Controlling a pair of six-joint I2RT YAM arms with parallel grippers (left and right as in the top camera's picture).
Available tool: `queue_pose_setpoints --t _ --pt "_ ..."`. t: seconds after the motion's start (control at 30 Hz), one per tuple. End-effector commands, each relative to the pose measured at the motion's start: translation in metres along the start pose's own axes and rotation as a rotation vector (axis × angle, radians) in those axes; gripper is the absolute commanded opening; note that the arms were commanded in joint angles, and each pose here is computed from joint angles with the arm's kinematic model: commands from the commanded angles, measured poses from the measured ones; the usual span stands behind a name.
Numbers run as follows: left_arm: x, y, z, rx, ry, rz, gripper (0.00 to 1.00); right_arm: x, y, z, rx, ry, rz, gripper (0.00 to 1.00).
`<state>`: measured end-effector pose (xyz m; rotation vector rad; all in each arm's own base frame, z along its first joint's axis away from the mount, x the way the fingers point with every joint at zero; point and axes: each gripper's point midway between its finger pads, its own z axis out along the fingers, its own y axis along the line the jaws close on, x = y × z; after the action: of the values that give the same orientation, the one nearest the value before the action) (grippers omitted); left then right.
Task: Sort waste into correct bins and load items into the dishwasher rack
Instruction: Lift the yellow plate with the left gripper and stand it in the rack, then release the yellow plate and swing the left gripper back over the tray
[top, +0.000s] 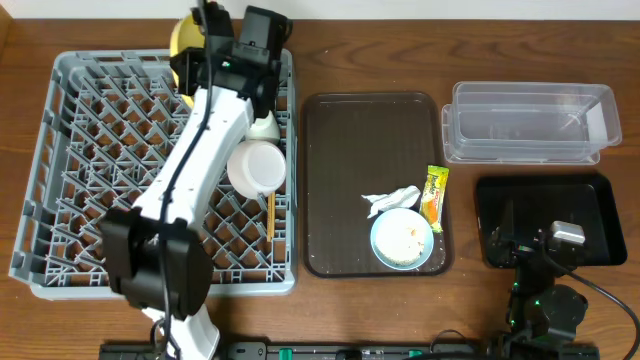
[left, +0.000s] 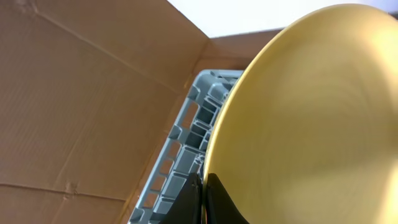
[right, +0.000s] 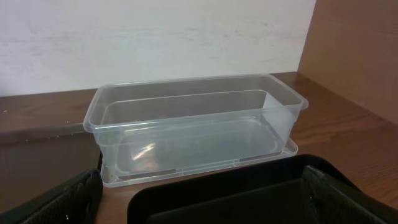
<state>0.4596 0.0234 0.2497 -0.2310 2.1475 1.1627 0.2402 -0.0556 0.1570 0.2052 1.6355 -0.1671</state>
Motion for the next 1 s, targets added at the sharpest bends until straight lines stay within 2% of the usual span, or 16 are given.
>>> queue_pose_setpoints --t 0.0,0.3,0.57,0.73,0.97 --pt "0.007 -0.009 0.007 -0.035 0.010 0.056 0.06 0.000 -0.002 0.000 0.010 -0.002 -0.007 0.99" --pt "0.016 -0.029 0.014 -0.018 0.032 0.110 0.06 0.000 -0.002 0.000 0.010 -0.002 -0.007 0.99" --pt "0.028 -0.080 -0.018 0.217 0.038 0.182 0.08 0.000 -0.002 0.000 0.010 -0.002 -0.007 0.99" --pt "0.030 -0.103 -0.049 0.291 0.005 0.234 0.17 0.000 -0.002 0.000 0.010 -0.002 -0.007 0.99" --pt "0.033 -0.121 -0.085 0.336 -0.049 0.291 0.43 0.000 -0.002 0.000 0.010 -0.002 -0.007 0.99"
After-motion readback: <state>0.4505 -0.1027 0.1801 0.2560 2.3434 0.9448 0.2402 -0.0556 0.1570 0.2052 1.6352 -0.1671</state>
